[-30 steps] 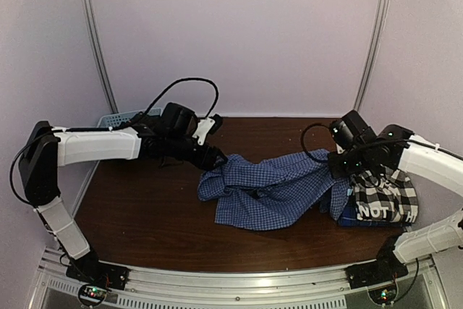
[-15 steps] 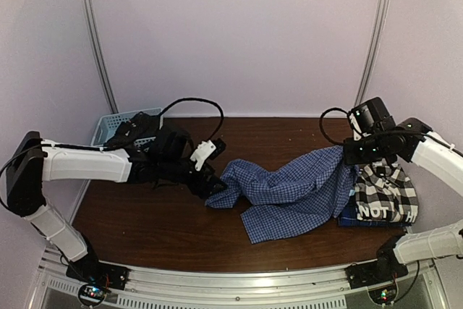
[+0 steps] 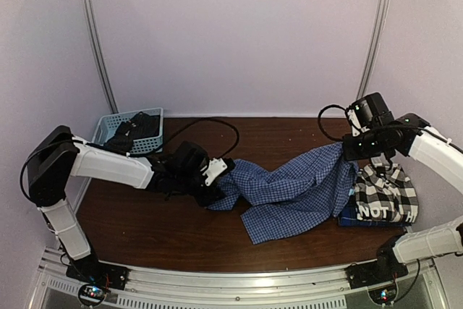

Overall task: Fold and stack the long sleeve shirts
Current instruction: Adjust the crumpled shirt at the center of the board.

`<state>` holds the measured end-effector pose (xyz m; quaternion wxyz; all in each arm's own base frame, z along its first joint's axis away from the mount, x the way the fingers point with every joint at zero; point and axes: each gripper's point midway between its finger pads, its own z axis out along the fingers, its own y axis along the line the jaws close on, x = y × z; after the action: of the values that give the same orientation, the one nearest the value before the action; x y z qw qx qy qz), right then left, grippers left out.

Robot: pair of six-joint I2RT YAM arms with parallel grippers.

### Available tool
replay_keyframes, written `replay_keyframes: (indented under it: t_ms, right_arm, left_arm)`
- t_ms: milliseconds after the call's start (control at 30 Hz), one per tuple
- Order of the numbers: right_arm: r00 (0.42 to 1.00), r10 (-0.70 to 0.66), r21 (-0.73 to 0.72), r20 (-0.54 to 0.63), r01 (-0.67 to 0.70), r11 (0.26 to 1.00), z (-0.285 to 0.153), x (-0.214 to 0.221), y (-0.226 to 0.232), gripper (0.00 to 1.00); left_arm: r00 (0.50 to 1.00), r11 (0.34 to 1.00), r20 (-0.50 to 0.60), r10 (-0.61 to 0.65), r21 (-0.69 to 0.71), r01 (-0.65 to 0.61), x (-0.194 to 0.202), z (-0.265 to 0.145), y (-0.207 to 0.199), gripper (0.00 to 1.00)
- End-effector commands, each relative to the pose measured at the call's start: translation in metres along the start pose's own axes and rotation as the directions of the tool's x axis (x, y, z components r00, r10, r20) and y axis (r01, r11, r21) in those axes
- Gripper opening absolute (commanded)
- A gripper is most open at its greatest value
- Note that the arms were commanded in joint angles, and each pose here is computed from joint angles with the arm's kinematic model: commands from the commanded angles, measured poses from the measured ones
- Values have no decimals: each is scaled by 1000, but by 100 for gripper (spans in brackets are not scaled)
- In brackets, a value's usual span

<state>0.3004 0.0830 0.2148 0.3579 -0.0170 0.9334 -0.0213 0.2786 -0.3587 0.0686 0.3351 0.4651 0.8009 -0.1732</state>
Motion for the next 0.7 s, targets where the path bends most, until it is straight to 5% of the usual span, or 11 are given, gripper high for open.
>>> replay_keyframes:
  t_ms: [0, 100, 167, 667]
  right_arm:
    - [999, 3, 9, 38, -4, 1000, -9, -16, -6, 0]
    - [999, 2, 19, 37, -3, 1000, -9, -18, -10, 0]
    - [999, 0, 24, 34, -1, 1000, -9, -18, -11, 0]
    - [1000, -2, 82, 27, 0, 997, -10, -29, -36, 0]
  left_arm:
    - [998, 997, 66, 8, -80, -2, -25, -4, 14, 40]
    - [996, 998, 88, 10, -58, -5, -31, -12, 10, 10]
    - [995, 1000, 98, 9, -20, -8, -35, -20, 3, 0]
    - [960, 928, 87, -268, 291, 233, -34, -134, -23, 0]
